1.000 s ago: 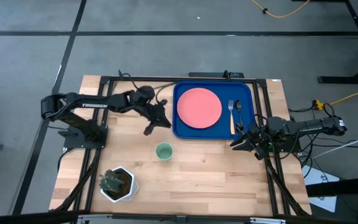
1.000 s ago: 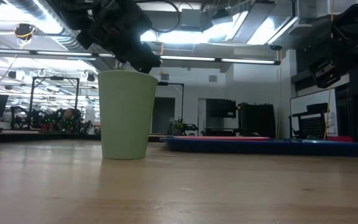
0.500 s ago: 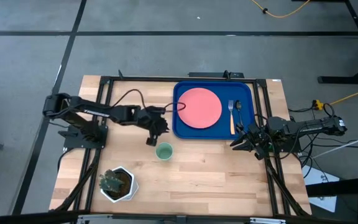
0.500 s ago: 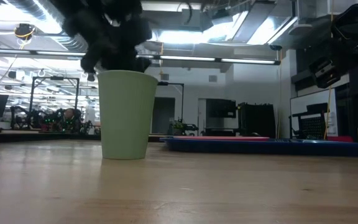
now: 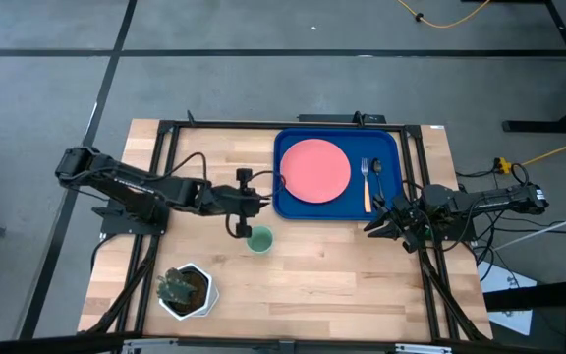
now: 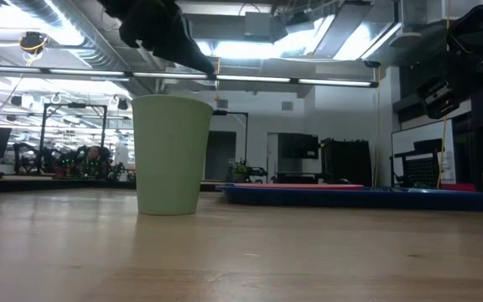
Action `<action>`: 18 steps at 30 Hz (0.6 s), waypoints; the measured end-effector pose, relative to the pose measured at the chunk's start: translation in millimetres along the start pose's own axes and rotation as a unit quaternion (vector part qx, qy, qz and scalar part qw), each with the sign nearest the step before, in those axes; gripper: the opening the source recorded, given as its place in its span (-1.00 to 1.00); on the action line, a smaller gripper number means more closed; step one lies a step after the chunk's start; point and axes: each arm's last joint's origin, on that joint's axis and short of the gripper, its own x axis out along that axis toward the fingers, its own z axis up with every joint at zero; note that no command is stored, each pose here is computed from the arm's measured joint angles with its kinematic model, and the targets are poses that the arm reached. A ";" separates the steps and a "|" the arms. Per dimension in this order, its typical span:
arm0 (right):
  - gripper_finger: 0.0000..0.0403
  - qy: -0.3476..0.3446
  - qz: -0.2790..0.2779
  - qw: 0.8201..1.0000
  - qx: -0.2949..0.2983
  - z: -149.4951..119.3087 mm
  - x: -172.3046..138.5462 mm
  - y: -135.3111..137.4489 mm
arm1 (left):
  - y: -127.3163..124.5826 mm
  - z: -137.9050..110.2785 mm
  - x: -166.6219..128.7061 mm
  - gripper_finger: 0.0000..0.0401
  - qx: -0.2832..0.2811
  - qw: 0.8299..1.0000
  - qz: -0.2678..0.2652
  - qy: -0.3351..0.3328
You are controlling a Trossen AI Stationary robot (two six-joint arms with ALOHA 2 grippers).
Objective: Pick and place plate/cup/fork/spoon on tray
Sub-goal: Put the green cup on the dark blue tray to the top right of the pink plate
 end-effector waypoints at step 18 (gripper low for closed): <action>-0.53 0.000 -0.001 1.000 0.000 0.0 0.0 0.0 | -6.8 0.3 -23.7 -0.46 -0.033 0.986 -0.161 -0.015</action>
